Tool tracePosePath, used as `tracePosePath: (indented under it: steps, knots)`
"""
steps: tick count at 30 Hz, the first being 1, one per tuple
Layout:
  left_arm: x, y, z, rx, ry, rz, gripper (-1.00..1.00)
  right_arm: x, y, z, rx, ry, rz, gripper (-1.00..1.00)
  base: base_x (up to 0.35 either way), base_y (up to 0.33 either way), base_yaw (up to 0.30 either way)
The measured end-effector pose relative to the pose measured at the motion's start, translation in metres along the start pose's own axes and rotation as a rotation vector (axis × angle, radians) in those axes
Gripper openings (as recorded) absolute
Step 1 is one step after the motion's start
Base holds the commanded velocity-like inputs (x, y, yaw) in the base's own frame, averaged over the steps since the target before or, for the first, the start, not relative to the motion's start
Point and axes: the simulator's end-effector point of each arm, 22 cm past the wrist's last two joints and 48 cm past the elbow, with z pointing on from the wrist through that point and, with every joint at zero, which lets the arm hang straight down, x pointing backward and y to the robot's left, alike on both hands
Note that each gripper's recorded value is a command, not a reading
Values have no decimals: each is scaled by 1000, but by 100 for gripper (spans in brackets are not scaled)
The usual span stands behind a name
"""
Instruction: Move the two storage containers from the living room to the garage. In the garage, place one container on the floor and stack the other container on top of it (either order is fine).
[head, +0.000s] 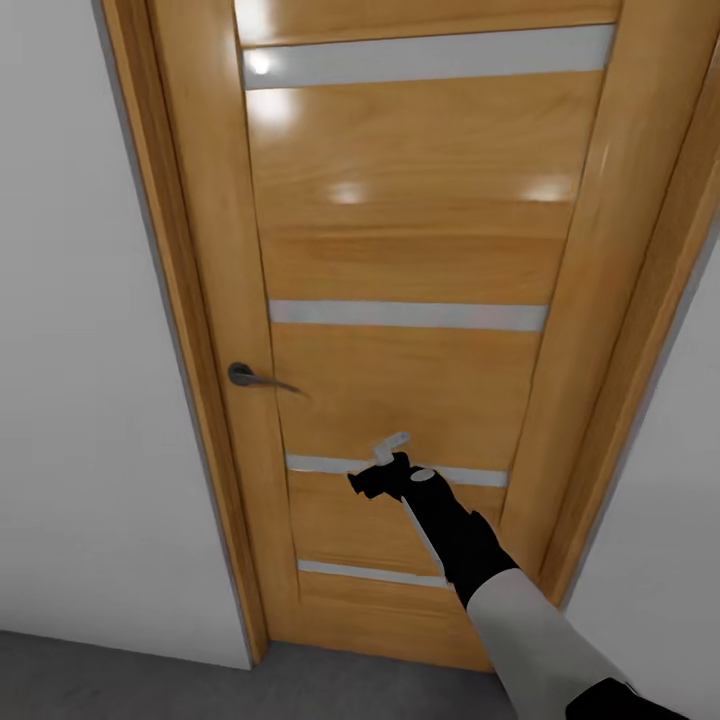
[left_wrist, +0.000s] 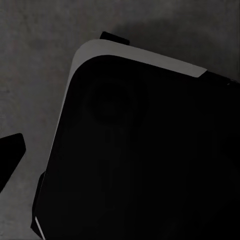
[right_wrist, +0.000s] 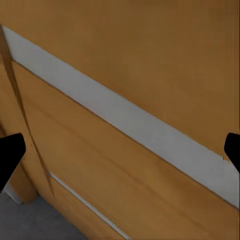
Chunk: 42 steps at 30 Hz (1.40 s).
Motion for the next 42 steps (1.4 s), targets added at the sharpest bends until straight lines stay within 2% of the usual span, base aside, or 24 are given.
tracePosePath:
  steps: [12, 16, 19, 21, 24, 26, 28, 31, 32, 33, 34, 37, 42]
  knots:
    - [0, 0, 0, 0, 0, 0, 100, -8, 8, -1, -5, -22, -35, 100, 315, 176, 0]
    - [0, 0, 0, 0, 0, 0, 100, -11, 2, 1, 25, -45, -43, 100, 222, 56, 0]
    - [0, -1, 0, 1, 1, 0, 100, -17, -20, 0, 130, -79, -41, 100, 29, 5, 0]
    - [0, -1, 0, 1, 1, 0, 100, -17, -30, 0, 172, -84, -35, 100, 7, 1, 0]
    - [0, -1, 0, 1, 1, 0, 100, -23, -57, 7, 245, -77, -67, 100, 2, 0, 0]
    - [1, -1, 0, 1, 2, 0, 100, -18, -81, 19, 288, -62, -87, 100, 0, 0, 0]
    - [1, -1, 0, 1, 2, 0, 100, -12, -94, 24, 316, -61, -95, 100, 0, 0, 0]
    - [0, -1, 0, 1, 1, 0, 100, -11, -96, 24, 322, -62, -96, 100, 0, 0, 0]
    - [0, -1, 0, 1, 1, -1, 100, -16, -102, 25, 321, -69, -62, 100, 0, 0, 0]
    - [0, -1, 0, 1, 1, -1, 100, -24, -110, 23, 340, -80, -48, 100, 0, 0, 0]
    - [0, -1, 0, 1, 0, -1, 100, -27, -116, 21, 360, -84, -53, 100, 0, 0, 0]
    - [0, -1, 0, 1, 0, -2, 100, -28, -121, 20, 362, -92, -18, 100, 0, 0, 0]
    - [0, -1, 0, 1, 1, -1, 100, -33, -121, 20, 360, -113, -35, 100, 0, 0, 0]
